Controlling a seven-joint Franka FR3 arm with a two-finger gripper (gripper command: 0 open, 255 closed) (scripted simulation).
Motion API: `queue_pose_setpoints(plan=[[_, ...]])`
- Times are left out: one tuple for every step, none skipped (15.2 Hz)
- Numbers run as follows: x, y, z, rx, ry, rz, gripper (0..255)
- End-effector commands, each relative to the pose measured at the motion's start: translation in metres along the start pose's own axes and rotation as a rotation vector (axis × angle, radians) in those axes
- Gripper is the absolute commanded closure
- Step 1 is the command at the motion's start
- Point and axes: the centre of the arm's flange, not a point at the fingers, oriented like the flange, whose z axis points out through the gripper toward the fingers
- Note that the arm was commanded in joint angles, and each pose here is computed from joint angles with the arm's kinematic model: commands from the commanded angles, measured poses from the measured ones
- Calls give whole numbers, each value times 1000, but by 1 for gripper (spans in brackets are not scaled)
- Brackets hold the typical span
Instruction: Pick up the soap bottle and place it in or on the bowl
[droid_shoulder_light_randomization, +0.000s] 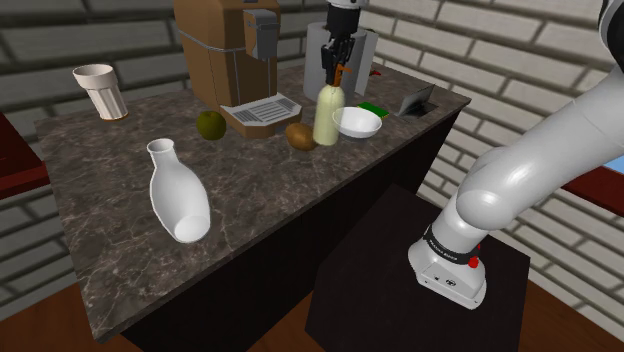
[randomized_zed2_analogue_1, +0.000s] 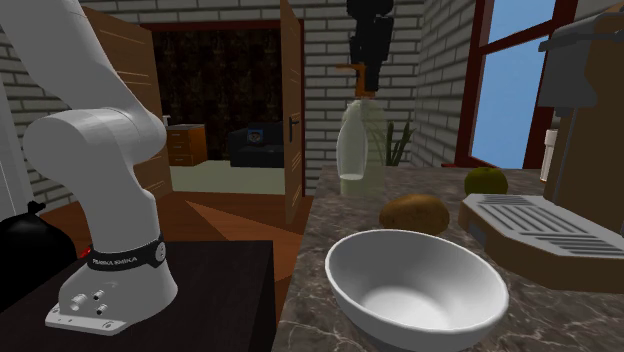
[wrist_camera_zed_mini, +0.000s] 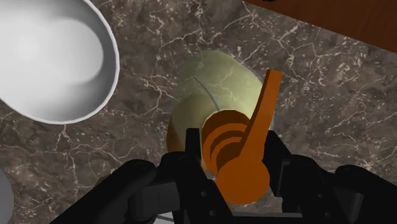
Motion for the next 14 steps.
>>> queue_pose_setpoints(plan=[[0,0,-11,0,0,0,255],[0,0,-16,0,0,0,255],[0,0,-21,0,0,0,255],[0,1,-27,0,0,0,255],[0,1,-32,0,0,0,255],[0,1,-37,0,0,0,255],[0,1,-42,0,0,0,255],[0,1,-48,0,0,0,255],[0,1,-53,0,0,0,255],[1,1,-58,0,0,0,255],[1,1,-64,0,0,0,255],[1,1,-64,0,0,0,255],[0,14,-69,0,0,0,255],[-1,26,-74,0,0,0,255]])
